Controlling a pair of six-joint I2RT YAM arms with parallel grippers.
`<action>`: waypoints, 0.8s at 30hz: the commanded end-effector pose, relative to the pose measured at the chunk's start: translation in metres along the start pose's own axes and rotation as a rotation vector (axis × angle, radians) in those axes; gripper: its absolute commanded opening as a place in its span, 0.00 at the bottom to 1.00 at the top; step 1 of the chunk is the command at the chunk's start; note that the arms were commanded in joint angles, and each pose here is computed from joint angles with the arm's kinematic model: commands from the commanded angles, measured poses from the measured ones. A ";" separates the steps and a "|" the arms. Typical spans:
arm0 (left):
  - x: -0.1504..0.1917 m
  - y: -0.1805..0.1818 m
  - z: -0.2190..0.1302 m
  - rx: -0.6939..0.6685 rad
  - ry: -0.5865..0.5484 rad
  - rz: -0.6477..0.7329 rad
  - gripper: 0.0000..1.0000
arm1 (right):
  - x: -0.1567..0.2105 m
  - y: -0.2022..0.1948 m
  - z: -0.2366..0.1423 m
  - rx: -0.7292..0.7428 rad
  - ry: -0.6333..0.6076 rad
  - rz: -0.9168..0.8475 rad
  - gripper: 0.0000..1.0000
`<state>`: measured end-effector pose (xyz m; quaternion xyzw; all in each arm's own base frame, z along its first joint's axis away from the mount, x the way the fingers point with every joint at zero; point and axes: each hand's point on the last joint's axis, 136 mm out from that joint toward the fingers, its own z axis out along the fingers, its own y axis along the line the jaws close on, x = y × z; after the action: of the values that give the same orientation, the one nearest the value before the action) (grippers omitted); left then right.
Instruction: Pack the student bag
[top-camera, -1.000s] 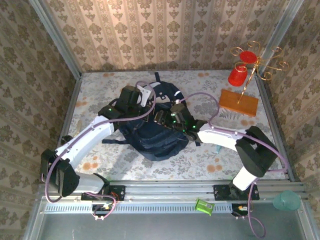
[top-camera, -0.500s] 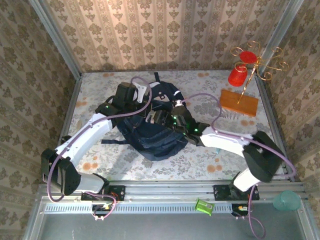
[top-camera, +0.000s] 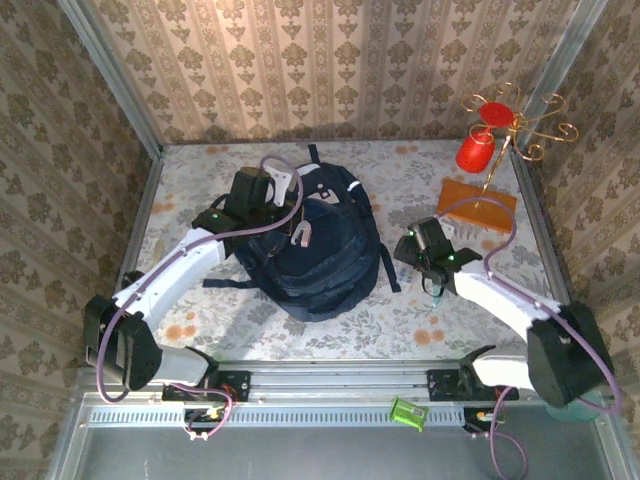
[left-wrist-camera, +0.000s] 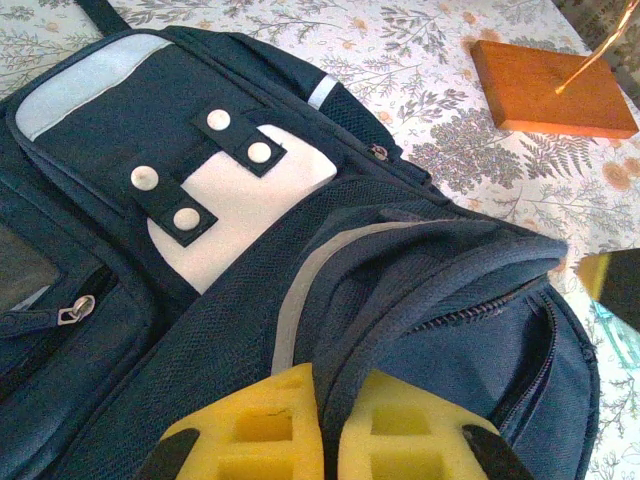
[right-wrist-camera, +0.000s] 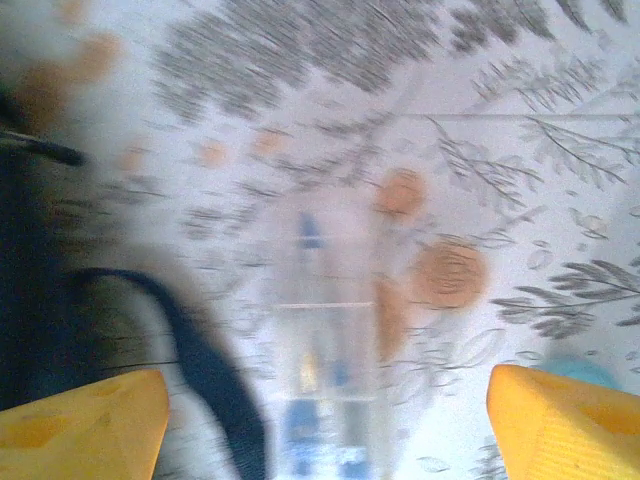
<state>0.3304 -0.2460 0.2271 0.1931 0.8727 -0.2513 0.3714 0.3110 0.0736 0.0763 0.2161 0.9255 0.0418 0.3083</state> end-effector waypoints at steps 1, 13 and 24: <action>-0.032 -0.003 -0.013 0.007 -0.129 0.003 0.00 | 0.012 -0.005 0.015 0.026 0.082 -0.068 0.85; -0.029 -0.001 -0.010 0.003 -0.124 0.017 0.00 | 0.024 0.003 0.057 0.089 0.192 -0.145 0.64; -0.026 0.002 -0.009 -0.006 -0.121 0.020 0.00 | -0.005 0.037 0.028 -0.108 0.119 -0.129 0.35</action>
<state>0.3308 -0.2462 0.2243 0.1935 0.8720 -0.2514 0.3729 0.3285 0.0829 0.0271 0.1526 0.9654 0.0146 0.2110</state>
